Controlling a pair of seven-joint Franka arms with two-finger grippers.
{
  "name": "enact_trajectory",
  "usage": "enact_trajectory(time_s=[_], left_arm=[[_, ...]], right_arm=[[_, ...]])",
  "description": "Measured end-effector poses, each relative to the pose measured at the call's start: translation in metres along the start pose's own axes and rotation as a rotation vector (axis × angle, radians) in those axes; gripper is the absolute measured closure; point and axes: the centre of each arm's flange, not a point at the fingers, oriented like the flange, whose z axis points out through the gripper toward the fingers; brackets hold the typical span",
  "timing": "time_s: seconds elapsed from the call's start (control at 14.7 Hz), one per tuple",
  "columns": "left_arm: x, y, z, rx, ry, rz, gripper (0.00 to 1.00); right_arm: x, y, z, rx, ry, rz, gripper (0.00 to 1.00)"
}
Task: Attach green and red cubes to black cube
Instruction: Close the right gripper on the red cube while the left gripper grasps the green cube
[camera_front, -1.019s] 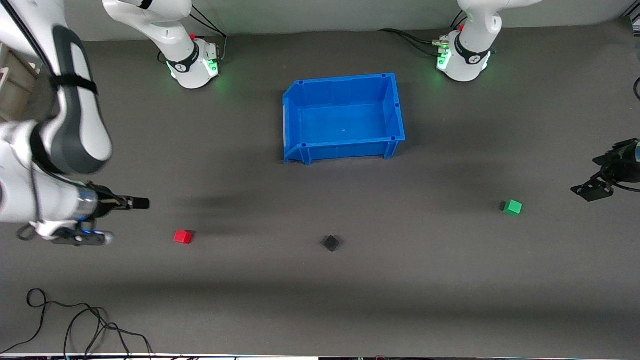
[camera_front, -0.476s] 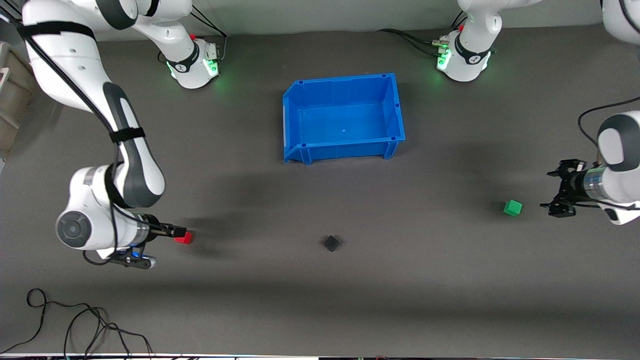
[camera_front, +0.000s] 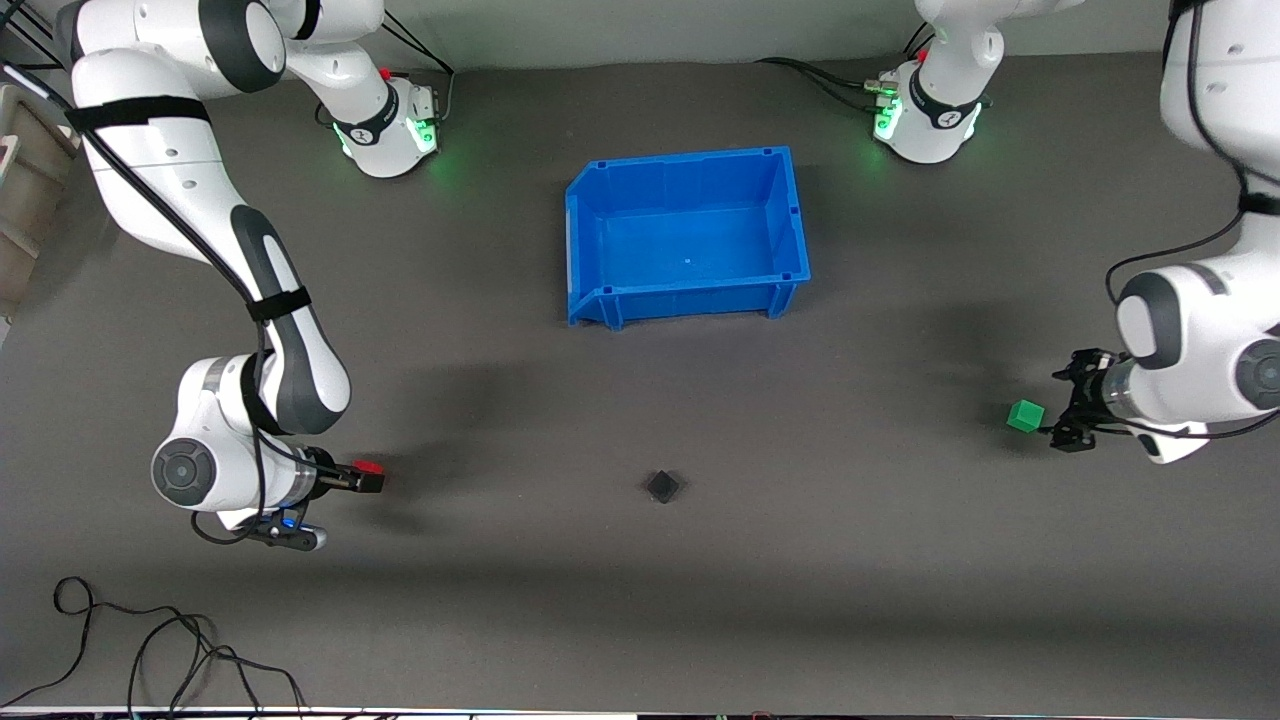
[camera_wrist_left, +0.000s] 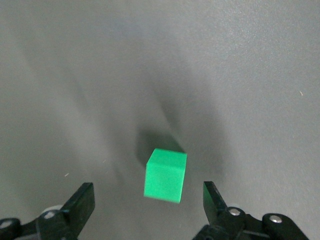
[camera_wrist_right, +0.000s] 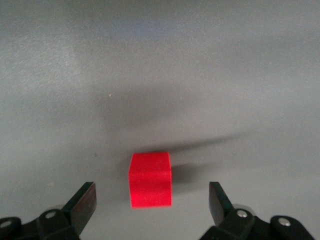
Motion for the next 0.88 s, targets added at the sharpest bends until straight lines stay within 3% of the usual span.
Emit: enact_trajectory(time_s=[0.68,0.88], left_arm=[[0.004,0.007,0.026,0.000,0.021,0.115,0.10],[0.006,0.008,0.035,0.007,0.026,0.144,0.12]], right_arm=[[0.004,-0.001,0.030,0.000,0.003,0.001,0.00],[0.004,-0.001,0.030,0.000,0.003,0.001,0.08]])
